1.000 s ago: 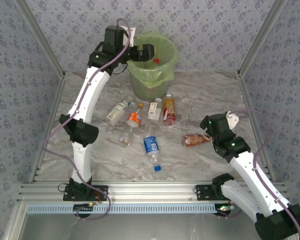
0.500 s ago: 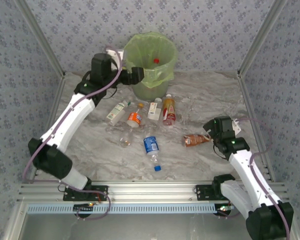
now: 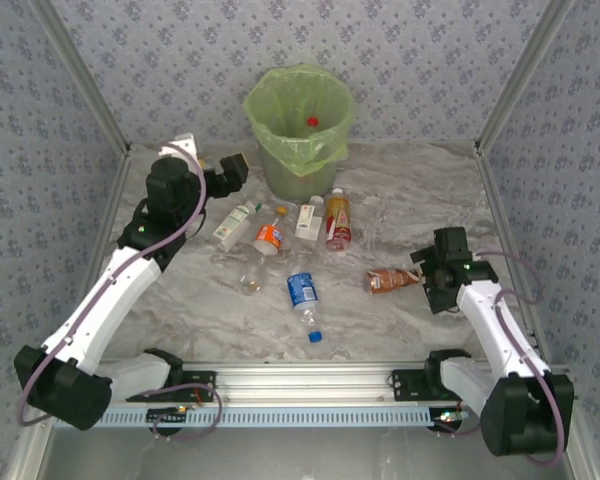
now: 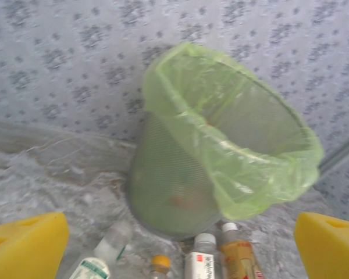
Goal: Put the plastic bottles in the bin
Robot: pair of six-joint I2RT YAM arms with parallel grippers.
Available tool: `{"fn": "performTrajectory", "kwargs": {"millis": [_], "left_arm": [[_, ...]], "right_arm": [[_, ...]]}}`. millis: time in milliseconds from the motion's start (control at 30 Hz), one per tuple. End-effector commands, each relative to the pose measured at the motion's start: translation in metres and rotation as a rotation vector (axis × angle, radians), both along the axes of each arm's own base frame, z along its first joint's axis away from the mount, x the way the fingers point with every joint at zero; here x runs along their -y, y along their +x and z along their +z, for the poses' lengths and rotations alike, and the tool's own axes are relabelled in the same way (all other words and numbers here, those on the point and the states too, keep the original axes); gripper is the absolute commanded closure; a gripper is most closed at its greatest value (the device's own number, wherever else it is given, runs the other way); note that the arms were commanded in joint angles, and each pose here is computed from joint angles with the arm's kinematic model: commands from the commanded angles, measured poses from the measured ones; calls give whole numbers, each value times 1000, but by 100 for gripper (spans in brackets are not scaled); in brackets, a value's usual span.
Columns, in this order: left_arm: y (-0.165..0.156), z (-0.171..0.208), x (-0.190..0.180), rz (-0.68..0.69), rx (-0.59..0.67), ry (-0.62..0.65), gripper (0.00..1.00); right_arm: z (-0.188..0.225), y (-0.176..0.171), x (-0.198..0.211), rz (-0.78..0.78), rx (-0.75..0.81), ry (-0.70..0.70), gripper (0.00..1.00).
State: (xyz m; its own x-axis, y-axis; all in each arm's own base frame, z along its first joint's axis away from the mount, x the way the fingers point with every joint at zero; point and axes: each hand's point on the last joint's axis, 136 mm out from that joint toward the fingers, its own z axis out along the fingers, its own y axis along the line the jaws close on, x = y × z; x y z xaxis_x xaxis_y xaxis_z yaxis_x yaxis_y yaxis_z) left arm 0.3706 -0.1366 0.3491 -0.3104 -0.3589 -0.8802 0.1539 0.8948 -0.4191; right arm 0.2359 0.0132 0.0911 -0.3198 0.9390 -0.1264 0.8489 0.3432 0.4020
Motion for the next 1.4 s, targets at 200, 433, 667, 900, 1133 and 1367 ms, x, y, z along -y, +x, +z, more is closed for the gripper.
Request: {"fn": "performTrajectory", "kwargs": {"millis": [200,433,667,900,1133,1367], "left_arm": [[-19,-49,-45,189,-115,-4,1],[-29,-81,-62,241,-198,36,1],[-27,-88,-67,262,-206,12,1],[-31,-100,-73,286,-238,22,1],[-30,-99,-79,306,-231,8,1],[-33,-109,-84,323,-257,15,1]], "right_arm": [[4,19,-55,7,-47,191,2],[-3,24,-54,-130,-49,208,4],[-25,23,-70,-169,-149,280,5],[-35,34,-71,-187,-150,295,7],[-45,31,-66,-193,-195,256,11],[-61,29,-64,-193,-228,226,14]]}}
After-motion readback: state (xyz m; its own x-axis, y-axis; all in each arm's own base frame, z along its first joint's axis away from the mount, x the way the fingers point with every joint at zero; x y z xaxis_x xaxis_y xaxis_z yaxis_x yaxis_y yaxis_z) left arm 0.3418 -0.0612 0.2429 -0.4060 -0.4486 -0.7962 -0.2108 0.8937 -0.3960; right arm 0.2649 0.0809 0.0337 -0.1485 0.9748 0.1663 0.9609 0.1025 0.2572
